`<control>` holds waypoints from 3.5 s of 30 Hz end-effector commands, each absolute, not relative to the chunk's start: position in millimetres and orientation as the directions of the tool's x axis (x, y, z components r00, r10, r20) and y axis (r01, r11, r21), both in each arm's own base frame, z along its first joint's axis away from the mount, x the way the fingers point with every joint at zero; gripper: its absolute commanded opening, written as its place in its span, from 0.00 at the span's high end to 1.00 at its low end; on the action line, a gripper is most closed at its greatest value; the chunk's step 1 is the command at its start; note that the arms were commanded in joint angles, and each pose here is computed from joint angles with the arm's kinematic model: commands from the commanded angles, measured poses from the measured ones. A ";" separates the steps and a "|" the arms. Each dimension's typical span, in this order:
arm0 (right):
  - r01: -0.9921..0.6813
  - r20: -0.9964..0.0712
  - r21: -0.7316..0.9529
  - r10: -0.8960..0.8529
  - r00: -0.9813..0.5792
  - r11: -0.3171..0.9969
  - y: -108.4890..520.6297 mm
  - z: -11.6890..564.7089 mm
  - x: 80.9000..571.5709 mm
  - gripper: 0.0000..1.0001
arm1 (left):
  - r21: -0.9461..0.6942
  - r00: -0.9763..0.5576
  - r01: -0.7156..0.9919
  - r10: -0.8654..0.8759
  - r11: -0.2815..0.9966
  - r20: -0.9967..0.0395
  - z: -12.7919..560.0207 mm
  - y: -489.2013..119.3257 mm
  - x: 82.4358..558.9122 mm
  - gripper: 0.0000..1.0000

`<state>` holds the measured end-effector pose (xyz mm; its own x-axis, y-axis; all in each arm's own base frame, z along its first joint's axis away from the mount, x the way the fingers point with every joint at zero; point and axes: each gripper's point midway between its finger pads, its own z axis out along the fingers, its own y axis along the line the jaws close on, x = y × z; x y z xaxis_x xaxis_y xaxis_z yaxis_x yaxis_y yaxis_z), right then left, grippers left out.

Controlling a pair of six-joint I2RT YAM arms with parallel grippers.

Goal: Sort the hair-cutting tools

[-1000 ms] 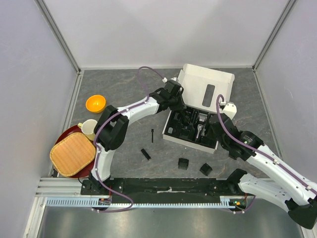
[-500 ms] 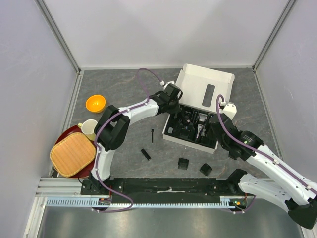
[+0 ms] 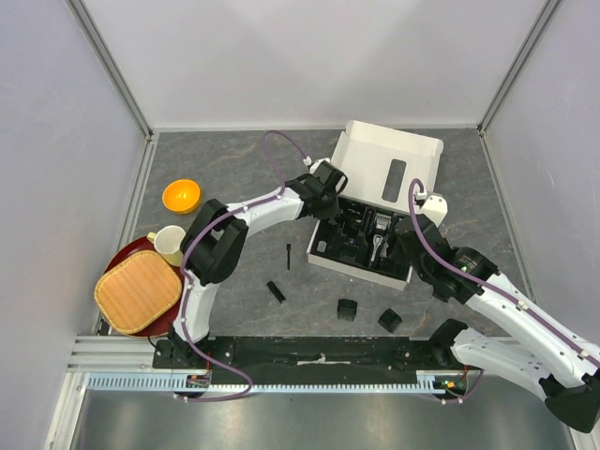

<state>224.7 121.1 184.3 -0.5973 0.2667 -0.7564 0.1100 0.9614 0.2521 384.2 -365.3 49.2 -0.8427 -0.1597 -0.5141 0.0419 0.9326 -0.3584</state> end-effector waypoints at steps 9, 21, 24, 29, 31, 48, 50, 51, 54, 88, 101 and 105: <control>0.130 -0.768 0.251 0.279 -0.576 0.959 115.4 186.8 226.1 0.38 | -0.572 -0.821 0.282 -0.115 0.771 -0.560 145.1 -409.4 367.3 0.71; 0.130 -0.769 0.254 0.282 -0.574 0.958 114.7 186.1 225.0 0.38 | -0.557 -0.880 0.265 -0.039 0.787 -0.474 75.9 -426.1 346.2 0.81; 0.130 -0.769 0.256 0.283 -0.573 0.958 114.5 186.4 225.0 0.38 | -0.485 -0.848 0.293 -0.010 0.824 -0.529 70.8 -420.3 358.6 0.82; 0.129 -0.770 0.256 0.282 -0.573 0.958 114.2 187.9 224.7 0.38 | -0.379 -0.824 0.309 0.046 0.872 -0.565 59.9 -406.8 369.5 0.83; 0.131 -0.769 0.255 0.283 -0.573 0.958 113.9 188.7 224.7 0.37 | -0.383 -0.810 0.324 0.044 0.865 -0.585 72.8 -407.9 370.2 0.83; 0.100 -0.771 0.193 0.214 -0.600 0.976 106.8 196.5 217.3 0.28 | -0.384 -0.622 0.380 -0.075 0.842 -0.779 216.4 -376.9 370.8 0.42; 0.067 -0.765 0.184 0.185 -0.617 0.981 109.9 195.1 215.1 0.22 | -0.367 -0.575 0.320 -0.128 0.873 -0.808 233.8 -352.0 369.1 0.35; 0.039 -0.752 0.193 0.173 -0.637 0.980 114.8 192.7 211.8 0.16 | -0.367 -0.530 0.283 -0.174 0.886 -0.830 253.8 -335.6 368.9 0.25; -0.049 -0.725 0.215 0.126 -0.677 0.975 129.7 185.5 205.4 0.08 | -0.342 -0.484 0.216 -0.204 0.915 -0.851 262.3 -304.9 362.3 0.10; 0.127 -0.524 0.153 0.190 -0.830 0.980 250.9 53.9 130.3 0.05 | -0.230 -0.447 0.199 -0.121 0.953 -0.886 233.5 -132.8 221.0 0.02; 0.203 -0.496 0.096 0.224 -0.839 0.974 242.8 26.0 125.1 0.07 | -0.216 -0.453 0.210 -0.101 0.954 -0.886 230.4 -133.4 220.7 0.02; 0.219 -0.503 0.085 0.231 -0.832 0.972 241.3 22.1 127.8 0.09 | -0.213 -0.452 0.207 -0.100 0.955 -0.886 230.5 -133.3 221.6 0.02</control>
